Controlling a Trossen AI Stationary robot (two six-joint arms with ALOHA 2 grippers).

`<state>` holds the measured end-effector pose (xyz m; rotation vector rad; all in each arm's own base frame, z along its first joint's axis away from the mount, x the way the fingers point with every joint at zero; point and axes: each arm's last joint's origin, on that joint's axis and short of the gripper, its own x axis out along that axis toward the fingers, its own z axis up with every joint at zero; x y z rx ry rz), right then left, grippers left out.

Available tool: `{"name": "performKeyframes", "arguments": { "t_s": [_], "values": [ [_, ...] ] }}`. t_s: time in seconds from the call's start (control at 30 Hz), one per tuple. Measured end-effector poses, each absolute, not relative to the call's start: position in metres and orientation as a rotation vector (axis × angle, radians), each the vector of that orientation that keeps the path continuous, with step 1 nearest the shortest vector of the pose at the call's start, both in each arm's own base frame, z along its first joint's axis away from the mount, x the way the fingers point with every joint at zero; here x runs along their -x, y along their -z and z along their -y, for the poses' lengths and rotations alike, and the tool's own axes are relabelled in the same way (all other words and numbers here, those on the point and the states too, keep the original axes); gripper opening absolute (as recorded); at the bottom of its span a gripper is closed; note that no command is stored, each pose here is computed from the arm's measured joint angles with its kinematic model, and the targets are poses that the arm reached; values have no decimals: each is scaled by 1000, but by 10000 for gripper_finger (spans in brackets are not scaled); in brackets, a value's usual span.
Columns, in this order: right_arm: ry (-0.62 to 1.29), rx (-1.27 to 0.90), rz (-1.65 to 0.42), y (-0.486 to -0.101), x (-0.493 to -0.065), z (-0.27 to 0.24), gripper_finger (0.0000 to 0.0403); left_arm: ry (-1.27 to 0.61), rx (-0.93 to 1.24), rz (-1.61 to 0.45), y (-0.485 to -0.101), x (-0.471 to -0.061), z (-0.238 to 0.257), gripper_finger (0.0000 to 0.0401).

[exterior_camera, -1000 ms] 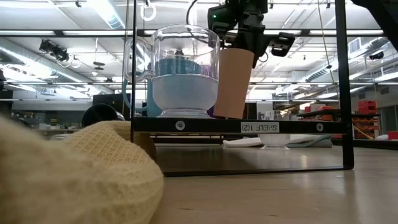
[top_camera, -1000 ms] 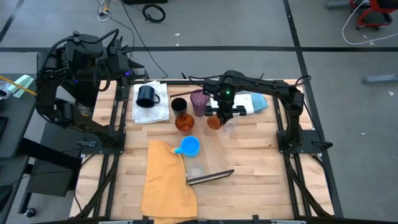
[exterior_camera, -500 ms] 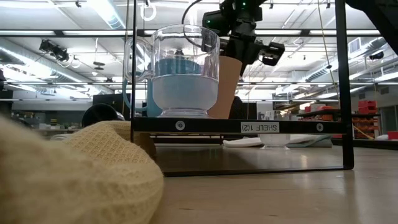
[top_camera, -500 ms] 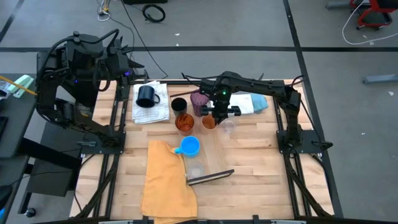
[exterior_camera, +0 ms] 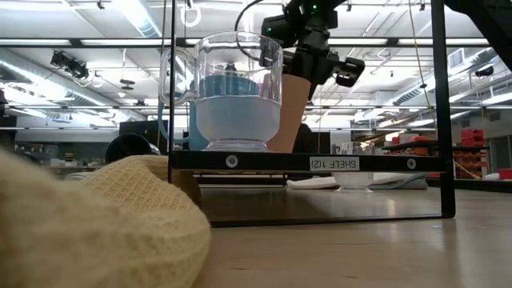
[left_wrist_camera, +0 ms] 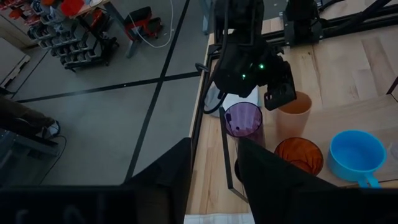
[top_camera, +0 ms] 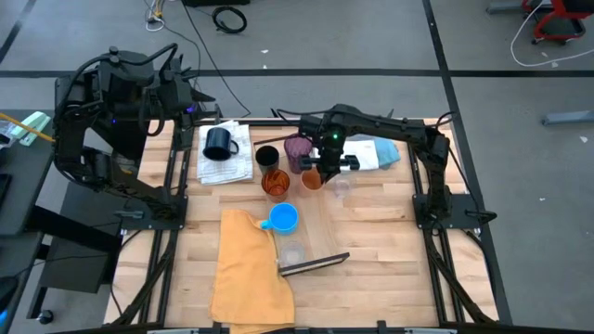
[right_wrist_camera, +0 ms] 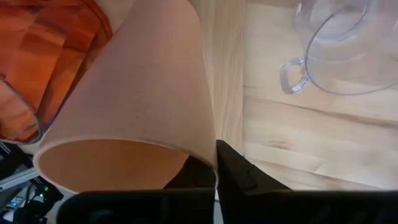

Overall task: Stack small to large cups/mugs on shelf
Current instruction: Put the light orange cup on the shelf

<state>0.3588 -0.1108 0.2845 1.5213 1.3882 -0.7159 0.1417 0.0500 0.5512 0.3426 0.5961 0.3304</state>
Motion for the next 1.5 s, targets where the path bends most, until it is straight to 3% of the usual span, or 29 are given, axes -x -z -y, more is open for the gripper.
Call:
{"name": "performKeyframes", "arguments": {
  "t_s": [0.37, 1.07, 1.5],
  "values": [
    [654, -1482, -1347, -285, -363, 113, 26, -330, -342, -596, -551, -142, -50, 147],
    [536, -1436, -1368, -288, -363, 109, 31, -330, -342, -597, -551, -142, -50, 151],
    [532, -1427, -1355, -288, -364, 110, 87, -330, -342, -597, -551, -142, -50, 153]
  ]
}}
